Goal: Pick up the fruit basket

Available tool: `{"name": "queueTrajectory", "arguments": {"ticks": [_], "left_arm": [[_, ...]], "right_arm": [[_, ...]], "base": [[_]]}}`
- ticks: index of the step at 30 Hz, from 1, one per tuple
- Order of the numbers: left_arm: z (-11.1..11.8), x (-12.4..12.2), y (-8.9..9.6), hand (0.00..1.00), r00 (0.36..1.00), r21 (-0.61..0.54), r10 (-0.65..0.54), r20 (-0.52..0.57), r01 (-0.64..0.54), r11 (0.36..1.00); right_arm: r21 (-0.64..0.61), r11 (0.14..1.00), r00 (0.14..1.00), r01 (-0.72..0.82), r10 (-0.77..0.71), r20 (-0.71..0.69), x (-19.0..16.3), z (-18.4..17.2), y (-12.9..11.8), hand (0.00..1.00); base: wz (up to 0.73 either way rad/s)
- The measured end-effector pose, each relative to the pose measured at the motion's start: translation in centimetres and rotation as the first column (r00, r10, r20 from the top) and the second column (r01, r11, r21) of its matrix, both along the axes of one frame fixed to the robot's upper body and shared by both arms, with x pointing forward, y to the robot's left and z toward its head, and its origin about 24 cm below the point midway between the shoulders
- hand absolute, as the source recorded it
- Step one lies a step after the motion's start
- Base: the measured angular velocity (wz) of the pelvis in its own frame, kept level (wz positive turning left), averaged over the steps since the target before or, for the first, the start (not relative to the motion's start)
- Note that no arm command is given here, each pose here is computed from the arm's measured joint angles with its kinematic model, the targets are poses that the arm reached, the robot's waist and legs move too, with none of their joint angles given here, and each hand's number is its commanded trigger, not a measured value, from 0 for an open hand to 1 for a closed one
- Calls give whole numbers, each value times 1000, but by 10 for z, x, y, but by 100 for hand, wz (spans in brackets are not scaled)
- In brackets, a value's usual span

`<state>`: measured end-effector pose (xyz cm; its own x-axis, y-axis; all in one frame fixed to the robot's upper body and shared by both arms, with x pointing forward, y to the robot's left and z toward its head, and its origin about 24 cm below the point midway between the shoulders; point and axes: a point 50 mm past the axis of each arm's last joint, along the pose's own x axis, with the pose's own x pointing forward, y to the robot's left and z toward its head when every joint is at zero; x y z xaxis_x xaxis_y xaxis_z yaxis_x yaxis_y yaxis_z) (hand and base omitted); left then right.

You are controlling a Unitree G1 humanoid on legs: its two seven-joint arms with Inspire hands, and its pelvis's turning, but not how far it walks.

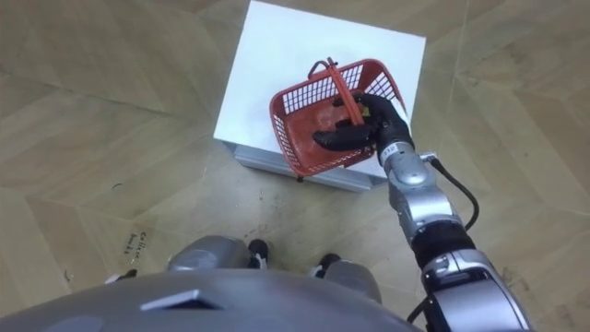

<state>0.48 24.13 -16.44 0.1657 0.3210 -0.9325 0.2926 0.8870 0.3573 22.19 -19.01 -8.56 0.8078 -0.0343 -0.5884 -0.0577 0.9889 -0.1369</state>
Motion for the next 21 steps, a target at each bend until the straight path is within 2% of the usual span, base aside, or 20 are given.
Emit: {"name": "queueTrajectory", "arguments": {"ticks": [21], "left_arm": [[0,-12,-3,0,999,6,4,-37,-4,1000]], "right_arm": [[-20,1000,1000,21,-21,5,-2,0,0,0]], "base": [[0]]}}
